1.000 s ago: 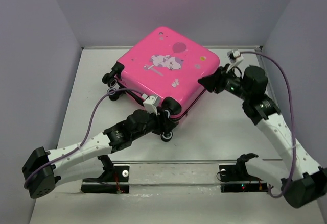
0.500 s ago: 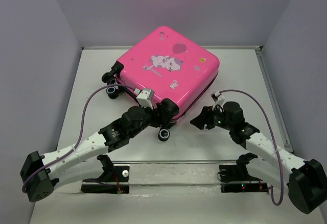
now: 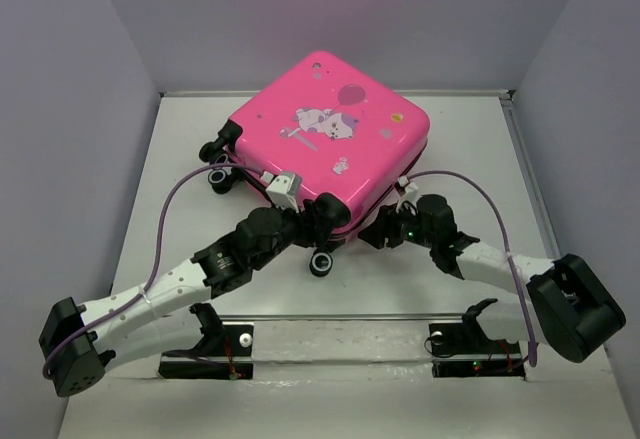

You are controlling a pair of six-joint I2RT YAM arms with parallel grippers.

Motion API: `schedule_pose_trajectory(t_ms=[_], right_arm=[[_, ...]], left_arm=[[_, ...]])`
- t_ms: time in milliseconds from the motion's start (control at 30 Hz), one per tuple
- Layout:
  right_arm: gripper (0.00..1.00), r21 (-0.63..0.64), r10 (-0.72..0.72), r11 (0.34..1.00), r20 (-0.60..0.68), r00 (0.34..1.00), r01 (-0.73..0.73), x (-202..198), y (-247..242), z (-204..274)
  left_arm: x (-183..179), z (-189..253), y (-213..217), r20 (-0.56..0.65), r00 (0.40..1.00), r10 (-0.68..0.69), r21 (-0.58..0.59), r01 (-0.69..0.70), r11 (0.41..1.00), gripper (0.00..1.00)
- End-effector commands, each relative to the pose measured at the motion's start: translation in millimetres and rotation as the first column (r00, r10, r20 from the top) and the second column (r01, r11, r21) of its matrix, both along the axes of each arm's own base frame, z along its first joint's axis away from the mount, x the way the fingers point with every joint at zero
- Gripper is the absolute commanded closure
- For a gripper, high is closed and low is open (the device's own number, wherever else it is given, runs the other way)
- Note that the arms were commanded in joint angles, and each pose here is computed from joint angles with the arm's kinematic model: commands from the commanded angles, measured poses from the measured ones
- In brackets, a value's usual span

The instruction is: Pack the luggage

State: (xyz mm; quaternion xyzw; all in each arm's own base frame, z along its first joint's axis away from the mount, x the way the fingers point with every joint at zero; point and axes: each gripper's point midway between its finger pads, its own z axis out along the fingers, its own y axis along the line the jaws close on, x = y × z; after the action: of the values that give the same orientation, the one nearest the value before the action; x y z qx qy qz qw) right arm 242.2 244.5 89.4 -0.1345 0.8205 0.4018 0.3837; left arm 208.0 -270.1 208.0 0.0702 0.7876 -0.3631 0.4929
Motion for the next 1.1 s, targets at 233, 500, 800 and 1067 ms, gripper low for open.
schedule_pose_trajectory(t_ms=[233, 500, 800, 1067], right_arm=[[0.45, 0.028, 0.007, 1.0, 0.19, 0.982, -0.012, 28.0, 15.1, 39.6], [0.57, 0.041, -0.012, 0.999, 0.237, 0.971, 0.002, 34.2, 19.9, 37.3], [0.83, 0.103, -0.016, 0.995, 0.314, 0.949, -0.017, 25.9, 33.0, 53.6], [0.93, 0.06, -0.011, 0.998, 0.283, 0.959, -0.006, 0.0, 39.4, 42.5]], left_arm=[[6.0, 29.2, 0.2, 0.055, 0.998, 0.023, -0.063, -0.02, 0.998, 0.8], [5.0, 32.7, -5.2, 0.045, 0.999, 0.006, -0.075, -0.003, 0.997, 0.94], [5.9, 36.5, -9.0, 0.029, 1.0, 0.002, -0.084, 0.001, 0.996, 0.94], [10.5, 49.6, -14.9, 0.027, 1.0, -0.005, -0.117, 0.008, 0.993, 0.94]])
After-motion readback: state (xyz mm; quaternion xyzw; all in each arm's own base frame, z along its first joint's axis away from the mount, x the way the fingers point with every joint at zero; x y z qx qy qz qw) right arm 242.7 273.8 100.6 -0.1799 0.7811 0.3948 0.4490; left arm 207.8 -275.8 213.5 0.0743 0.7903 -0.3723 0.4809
